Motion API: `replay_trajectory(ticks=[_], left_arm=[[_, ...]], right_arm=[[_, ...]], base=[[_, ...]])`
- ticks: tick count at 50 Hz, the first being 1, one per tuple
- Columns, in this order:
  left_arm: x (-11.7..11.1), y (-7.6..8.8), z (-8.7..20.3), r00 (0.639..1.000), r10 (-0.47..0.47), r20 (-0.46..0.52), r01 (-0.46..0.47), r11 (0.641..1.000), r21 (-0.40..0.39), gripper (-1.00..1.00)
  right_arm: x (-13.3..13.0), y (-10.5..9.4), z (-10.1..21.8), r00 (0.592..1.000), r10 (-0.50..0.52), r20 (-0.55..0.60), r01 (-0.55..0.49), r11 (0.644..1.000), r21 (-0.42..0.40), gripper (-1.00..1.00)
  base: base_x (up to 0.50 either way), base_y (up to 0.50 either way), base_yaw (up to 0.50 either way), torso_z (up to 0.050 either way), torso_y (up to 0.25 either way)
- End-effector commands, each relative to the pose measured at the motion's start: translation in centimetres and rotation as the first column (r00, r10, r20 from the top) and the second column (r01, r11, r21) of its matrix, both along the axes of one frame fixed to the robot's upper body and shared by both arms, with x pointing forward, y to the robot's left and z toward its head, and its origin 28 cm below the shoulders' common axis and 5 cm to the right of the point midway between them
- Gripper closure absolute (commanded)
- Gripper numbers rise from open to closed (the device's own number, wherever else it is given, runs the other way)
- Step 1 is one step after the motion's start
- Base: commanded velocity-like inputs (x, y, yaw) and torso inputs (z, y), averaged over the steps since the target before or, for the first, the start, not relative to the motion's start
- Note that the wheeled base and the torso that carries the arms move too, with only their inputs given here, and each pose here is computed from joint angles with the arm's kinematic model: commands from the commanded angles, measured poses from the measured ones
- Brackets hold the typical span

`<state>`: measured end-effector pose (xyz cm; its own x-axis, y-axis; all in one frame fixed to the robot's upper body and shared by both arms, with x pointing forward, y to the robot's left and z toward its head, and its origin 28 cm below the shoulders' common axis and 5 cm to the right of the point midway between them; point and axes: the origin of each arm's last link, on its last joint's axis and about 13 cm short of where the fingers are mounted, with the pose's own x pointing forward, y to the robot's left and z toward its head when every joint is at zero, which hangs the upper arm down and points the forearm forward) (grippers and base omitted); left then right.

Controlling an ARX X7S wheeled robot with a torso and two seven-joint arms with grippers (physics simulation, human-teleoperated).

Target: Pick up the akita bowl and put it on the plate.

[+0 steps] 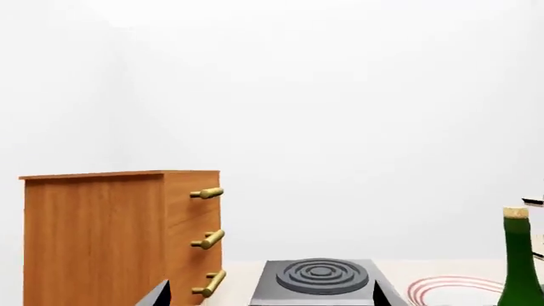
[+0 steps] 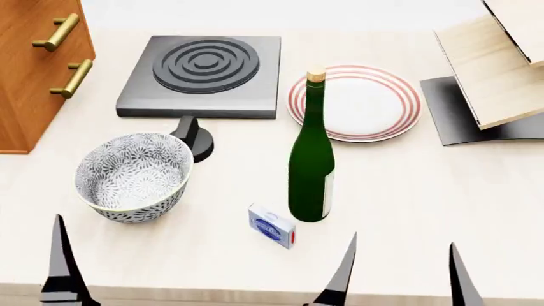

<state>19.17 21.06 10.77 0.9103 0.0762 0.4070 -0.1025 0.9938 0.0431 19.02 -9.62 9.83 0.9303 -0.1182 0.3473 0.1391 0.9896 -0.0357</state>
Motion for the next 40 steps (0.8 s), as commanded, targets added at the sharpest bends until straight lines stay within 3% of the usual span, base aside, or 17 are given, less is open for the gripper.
replay_trajectory(ticks=[1,13,40], left_arm=[[-0.7,0.9,1.6,0.995,0.051,0.084,-0.048,0.998,-0.028,-1.00],[-0.9,2.0,1.7,0.989,0.113,0.093,-0.108,0.992,-0.058,-1.00],[-1.2,2.0,1.6,0.985,0.135,0.105,-0.127,0.989,-0.074,-1.00]], right_arm=[[-0.7,-0.6,1.3,0.998,-0.033,0.055,0.032,0.999,0.024,-1.00],[-0.2,-1.4,0.8,0.996,-0.079,0.037,0.077,0.996,0.046,-1.00],[-0.5,-1.4,0.6,0.996,-0.079,0.037,0.077,0.995,0.061,-1.00]], base=[[0.00,0.00,0.00,0.000,0.000],[0.00,0.00,0.00,0.000,0.000],[0.00,-0.03,0.00,0.000,0.000]])
